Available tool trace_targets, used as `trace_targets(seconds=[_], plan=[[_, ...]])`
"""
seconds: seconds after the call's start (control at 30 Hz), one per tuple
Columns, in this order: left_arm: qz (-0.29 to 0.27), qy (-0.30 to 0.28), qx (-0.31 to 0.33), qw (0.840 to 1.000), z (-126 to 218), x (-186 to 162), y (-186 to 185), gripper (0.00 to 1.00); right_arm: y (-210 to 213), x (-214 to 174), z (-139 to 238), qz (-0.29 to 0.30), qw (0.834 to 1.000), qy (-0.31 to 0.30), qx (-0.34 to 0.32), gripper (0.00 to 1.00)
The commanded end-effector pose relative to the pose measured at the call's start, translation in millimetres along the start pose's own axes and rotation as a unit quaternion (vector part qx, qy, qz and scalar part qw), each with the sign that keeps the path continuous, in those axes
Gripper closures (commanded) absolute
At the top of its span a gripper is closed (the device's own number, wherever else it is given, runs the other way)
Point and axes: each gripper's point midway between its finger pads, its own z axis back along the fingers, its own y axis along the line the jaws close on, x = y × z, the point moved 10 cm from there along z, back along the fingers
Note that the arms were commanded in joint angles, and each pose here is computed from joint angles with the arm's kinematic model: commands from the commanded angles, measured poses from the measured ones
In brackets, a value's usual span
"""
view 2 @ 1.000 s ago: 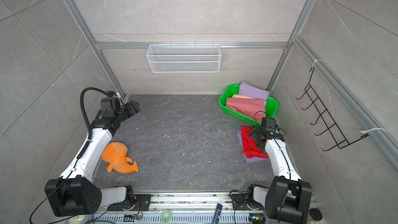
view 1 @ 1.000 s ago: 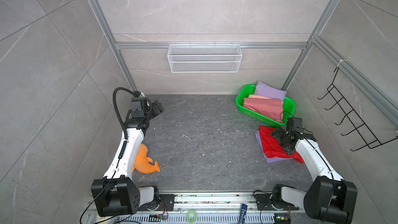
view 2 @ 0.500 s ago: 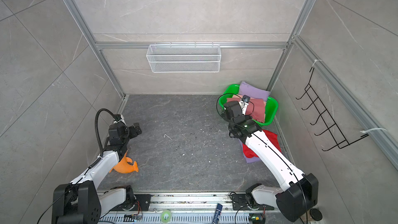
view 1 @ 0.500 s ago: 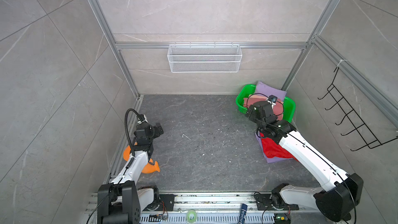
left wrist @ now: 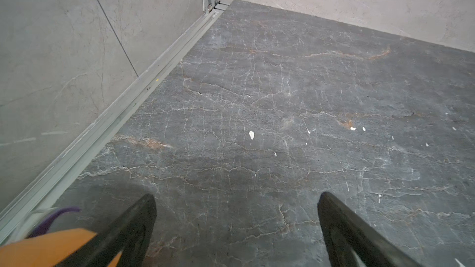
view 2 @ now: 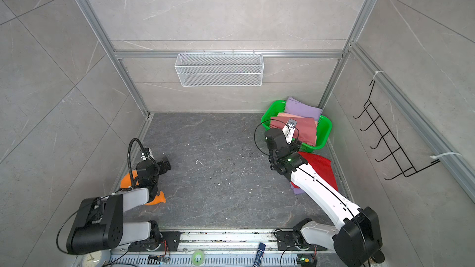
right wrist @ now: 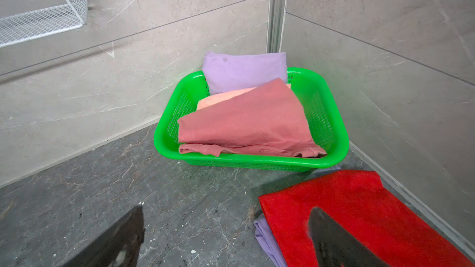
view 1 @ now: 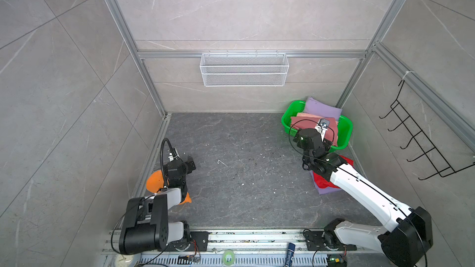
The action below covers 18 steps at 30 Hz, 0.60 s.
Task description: Fold and stack the t-shirts
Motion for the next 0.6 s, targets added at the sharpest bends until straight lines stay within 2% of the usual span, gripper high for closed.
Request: trace_targets(seconds=[0.0,0.1,0.2,0.27,0.4,0.5,0.57], plan=[[-0.013,-0.047,-0.030,0.998,-7,12,-5,0.00,-6,-5,1,0.020,1.000,-0.012,-0.021,0.00],[-0.028,-0.024,-0.048,0.998,-18,8,-11,0.00,-10,-18,-1,0.028,0.999,-0.028,-0.010,0.00],[-0.027,-0.030,-0.048,0.998,-18,9,-11,0.00,-25,-34,0,0.032,0.998,-0.045,-0.019,0.00],[-0.028,-0.027,-0.048,0.998,-18,9,-11,0.00,-37,-41,0,0.053,0.996,-0.047,-0.052,0.00],[-0.028,-0.027,-0.048,0.998,-18,9,-11,0.00,-54,-57,-11,0.126,0.989,-0.025,-0.074,0.00],[-0.028,-0.028,-0.048,0.998,-18,10,-11,0.00,-68,-69,-24,0.126,0.988,-0.028,-0.089,0.00],[-0.029,-0.027,-0.048,0.998,-18,9,-11,0.00,-75,-78,-34,0.111,0.990,-0.031,-0.077,0.01]])
